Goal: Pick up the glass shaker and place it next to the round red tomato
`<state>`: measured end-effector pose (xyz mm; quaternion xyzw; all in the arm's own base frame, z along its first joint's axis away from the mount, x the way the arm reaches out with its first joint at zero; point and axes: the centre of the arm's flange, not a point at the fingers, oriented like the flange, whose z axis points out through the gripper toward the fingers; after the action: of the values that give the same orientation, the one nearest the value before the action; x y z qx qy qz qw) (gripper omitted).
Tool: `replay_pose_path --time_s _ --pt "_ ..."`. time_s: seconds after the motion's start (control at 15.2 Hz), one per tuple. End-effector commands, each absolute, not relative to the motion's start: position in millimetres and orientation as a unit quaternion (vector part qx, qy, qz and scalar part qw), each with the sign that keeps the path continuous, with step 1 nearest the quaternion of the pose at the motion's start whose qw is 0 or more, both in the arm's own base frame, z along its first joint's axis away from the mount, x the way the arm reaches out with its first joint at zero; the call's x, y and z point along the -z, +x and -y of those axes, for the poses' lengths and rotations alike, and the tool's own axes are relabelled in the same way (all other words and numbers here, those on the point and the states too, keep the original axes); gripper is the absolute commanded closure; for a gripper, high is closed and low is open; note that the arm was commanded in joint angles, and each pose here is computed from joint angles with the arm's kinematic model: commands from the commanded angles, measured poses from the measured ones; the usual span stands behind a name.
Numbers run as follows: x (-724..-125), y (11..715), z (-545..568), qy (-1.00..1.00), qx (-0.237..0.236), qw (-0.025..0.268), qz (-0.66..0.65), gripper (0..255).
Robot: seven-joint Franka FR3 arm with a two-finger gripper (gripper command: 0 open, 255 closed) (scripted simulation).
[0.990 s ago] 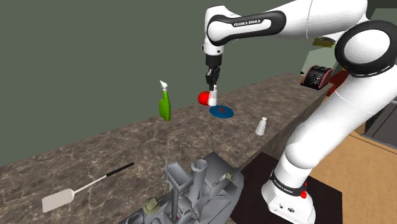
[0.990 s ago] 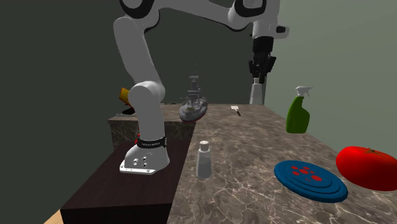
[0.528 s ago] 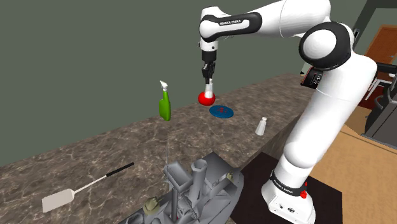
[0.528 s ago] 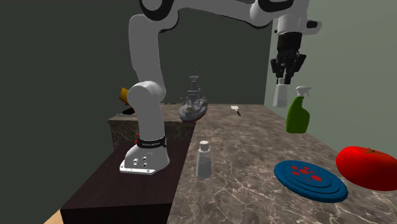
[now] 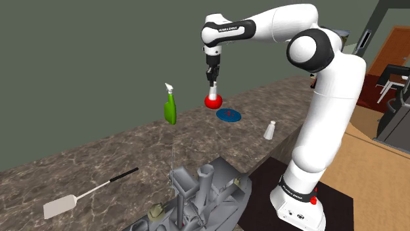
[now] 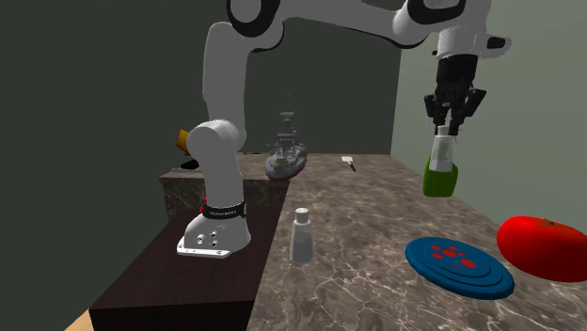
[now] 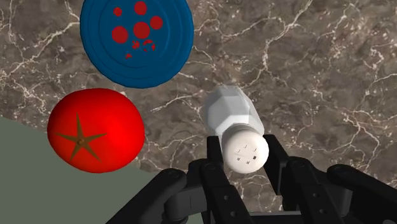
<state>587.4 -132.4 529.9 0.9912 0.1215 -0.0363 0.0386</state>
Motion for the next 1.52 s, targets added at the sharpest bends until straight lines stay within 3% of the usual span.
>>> replay_pose_path --time_s 0.0,1.45 --pt "-519.5 588.5 132.6 0.991 0.036 0.039 -0.122 255" --pt "-403.4 588.5 132.6 0.991 0.036 0.039 -0.122 255"
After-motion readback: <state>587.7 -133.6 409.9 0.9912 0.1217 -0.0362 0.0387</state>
